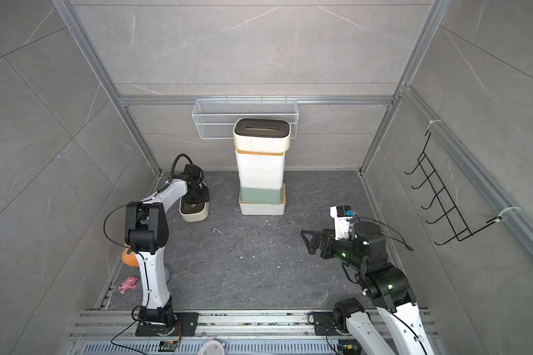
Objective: Stack the tissue boxes
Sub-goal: Move the tissue box to the center of the board.
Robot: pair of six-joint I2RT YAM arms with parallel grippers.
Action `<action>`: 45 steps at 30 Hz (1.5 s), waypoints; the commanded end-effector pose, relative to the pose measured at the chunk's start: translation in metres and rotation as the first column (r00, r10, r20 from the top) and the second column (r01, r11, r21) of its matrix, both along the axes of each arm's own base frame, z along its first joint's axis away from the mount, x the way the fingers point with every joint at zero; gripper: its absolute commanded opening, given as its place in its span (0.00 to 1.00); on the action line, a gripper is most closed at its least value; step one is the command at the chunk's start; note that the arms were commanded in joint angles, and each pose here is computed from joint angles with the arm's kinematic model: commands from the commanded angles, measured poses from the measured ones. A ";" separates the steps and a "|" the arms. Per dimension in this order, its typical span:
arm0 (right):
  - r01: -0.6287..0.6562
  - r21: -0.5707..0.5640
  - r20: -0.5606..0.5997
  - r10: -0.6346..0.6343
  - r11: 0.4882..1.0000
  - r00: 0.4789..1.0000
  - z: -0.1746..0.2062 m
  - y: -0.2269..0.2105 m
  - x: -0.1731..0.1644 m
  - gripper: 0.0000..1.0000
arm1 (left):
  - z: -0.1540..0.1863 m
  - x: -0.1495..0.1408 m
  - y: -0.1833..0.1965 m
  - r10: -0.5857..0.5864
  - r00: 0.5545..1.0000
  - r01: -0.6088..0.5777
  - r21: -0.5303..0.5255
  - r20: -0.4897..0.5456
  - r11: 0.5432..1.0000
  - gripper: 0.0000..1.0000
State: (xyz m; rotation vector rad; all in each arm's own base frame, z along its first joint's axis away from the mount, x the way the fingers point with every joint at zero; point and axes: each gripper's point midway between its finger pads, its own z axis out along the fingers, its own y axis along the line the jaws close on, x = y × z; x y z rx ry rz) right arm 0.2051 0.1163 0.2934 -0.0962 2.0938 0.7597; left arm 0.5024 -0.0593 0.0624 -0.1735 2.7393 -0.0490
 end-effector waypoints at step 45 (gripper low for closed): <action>0.173 0.083 -0.203 -0.153 0.981 0.967 -0.068 -0.001 0.040 1.00 | -0.002 -0.281 -0.280 -0.925 0.379 0.925 0.002 0.032 0.379 0.46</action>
